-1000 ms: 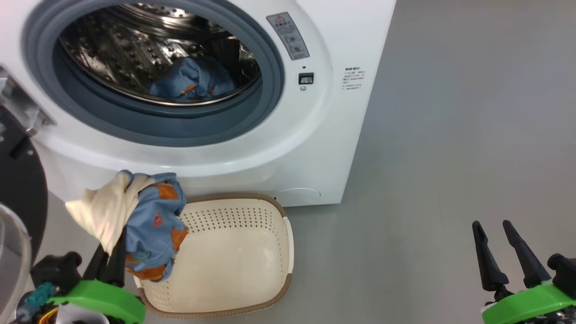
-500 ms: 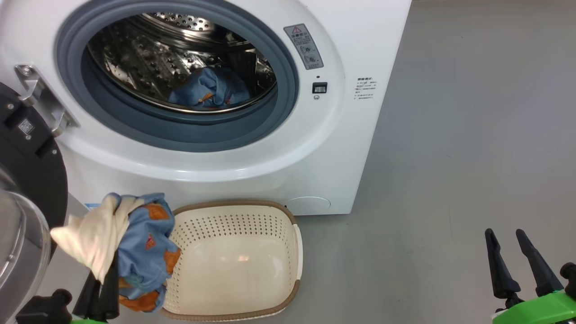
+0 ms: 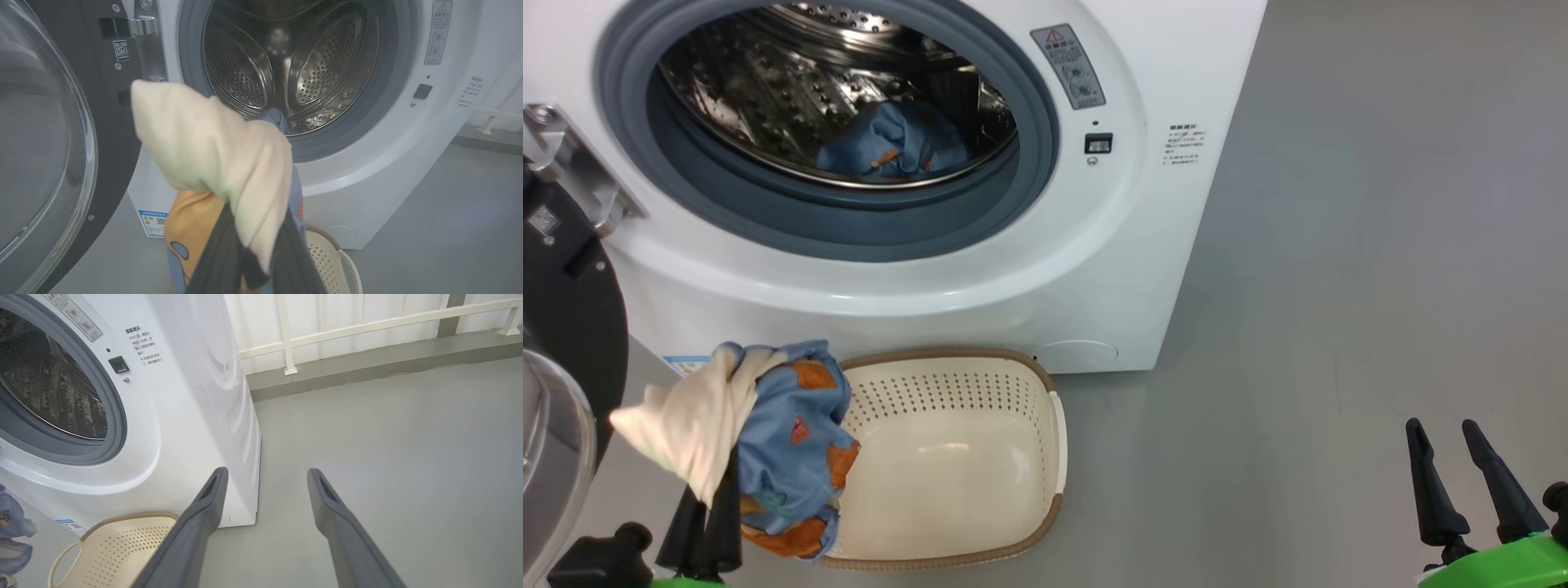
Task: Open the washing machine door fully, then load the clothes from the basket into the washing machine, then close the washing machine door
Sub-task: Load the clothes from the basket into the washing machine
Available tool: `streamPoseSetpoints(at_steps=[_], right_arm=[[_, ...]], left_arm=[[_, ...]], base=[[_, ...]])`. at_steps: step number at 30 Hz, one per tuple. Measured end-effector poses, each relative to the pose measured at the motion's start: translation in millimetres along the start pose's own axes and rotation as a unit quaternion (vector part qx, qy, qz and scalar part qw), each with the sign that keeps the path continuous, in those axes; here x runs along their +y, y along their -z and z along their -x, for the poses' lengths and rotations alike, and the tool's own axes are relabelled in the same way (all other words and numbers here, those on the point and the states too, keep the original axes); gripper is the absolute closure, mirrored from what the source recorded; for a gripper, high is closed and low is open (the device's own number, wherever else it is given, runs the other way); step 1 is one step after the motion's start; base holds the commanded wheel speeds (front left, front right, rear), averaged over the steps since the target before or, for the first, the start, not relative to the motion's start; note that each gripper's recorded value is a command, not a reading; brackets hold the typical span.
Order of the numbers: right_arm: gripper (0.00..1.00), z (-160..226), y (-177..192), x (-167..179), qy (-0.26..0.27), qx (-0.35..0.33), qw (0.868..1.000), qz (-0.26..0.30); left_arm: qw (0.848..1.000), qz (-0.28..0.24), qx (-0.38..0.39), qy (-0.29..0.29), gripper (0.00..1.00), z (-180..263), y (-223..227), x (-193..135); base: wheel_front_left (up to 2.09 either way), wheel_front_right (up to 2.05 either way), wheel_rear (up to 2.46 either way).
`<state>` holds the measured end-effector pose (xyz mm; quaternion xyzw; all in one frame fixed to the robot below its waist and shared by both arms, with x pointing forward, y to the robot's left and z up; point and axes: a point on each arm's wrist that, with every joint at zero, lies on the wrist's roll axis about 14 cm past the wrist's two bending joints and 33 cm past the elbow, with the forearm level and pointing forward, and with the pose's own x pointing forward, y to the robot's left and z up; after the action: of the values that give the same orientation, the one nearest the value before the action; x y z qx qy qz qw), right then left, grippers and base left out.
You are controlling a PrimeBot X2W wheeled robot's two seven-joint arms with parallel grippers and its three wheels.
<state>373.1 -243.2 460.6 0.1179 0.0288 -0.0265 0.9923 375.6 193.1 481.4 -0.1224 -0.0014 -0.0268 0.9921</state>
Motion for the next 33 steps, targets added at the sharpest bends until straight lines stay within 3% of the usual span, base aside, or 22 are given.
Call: streamPoseSetpoints(at_steps=[8,19,28,33], right_arm=[[0.0,-7.7,7.6,-1.9,0.007,0.008,1.0,-0.004],[0.0,-22.6,14.6,-0.8,0.016,0.011,1.0,-0.014],[0.0,-29.0,21.2,-2.8,0.03,0.015,0.999,-0.022],[0.0,-30.4,23.7,-9.8,0.045,0.016,0.999,-0.022]], left_arm=[[0.999,0.002,-0.028,0.023,1.0,-36.2,-14.4,-10.8],[0.99,0.0,-0.123,0.072,1.0,-124.8,-71.1,-37.9],[0.992,0.005,-0.064,0.104,1.0,-189.4,-33.9,-59.0],[0.993,0.033,-0.024,0.107,1.0,-224.0,-10.1,-69.0]], base=[[0.0,0.0,0.0],[0.0,0.0,0.0],[0.0,0.0,0.0],[0.0,0.0,0.0]])
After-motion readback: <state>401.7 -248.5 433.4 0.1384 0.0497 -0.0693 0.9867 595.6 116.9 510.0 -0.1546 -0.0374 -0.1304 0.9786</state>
